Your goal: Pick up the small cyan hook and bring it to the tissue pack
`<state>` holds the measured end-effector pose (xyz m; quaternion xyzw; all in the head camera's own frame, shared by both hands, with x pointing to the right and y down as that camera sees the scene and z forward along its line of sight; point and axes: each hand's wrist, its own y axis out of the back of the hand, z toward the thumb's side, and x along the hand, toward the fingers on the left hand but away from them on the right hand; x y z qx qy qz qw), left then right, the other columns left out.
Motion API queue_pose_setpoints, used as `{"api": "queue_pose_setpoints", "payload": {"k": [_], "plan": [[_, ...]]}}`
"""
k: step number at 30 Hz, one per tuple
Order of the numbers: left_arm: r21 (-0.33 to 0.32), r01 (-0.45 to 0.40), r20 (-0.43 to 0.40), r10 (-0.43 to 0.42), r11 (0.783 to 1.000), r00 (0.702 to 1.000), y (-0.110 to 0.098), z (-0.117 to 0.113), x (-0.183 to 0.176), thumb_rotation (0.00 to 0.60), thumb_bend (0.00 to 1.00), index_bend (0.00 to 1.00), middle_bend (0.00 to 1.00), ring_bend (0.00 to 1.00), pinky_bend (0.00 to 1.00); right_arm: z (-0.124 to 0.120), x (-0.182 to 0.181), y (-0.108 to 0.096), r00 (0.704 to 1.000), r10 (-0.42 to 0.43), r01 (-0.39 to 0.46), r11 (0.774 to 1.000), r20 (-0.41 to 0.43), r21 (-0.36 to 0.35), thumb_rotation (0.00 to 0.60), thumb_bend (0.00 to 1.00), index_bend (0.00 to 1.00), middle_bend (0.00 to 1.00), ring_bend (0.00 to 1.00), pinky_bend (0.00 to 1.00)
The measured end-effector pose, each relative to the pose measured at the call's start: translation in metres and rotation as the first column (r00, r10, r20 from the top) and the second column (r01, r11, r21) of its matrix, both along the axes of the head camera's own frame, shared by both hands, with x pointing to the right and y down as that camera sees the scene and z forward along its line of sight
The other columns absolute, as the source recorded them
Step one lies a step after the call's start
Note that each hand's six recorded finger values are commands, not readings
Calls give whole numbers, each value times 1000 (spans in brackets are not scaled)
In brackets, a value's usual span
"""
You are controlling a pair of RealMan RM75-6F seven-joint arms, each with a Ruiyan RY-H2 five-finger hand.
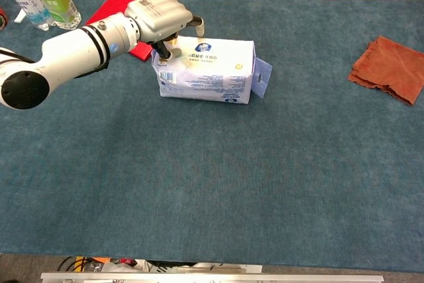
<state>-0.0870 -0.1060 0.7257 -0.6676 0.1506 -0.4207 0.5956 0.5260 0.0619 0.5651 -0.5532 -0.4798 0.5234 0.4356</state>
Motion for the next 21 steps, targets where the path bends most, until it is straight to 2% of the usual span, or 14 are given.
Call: {"api": "queue_pose_setpoints", "payload": {"k": [5,13,21], "plan": [[-11,-8,-27,8,1000,1000,5,-5,4,600,345,255,950,1000,970,0,0,0,1000,0,0,1000,1,0,600,436,164,332,260,325],[-16,-41,-10,41,999,999,14,3,11,600,345,255,950,1000,970,-1,2,0,1000,5,-5,1000,0,2,600,436,164,332,260,325],[-17,-14,-55,13,1000,998,10,-6,10,600,345,255,949,1000,970,-2,3,1,1000,5,-5,1000,2,6,600,436,164,332,261,324]]}}
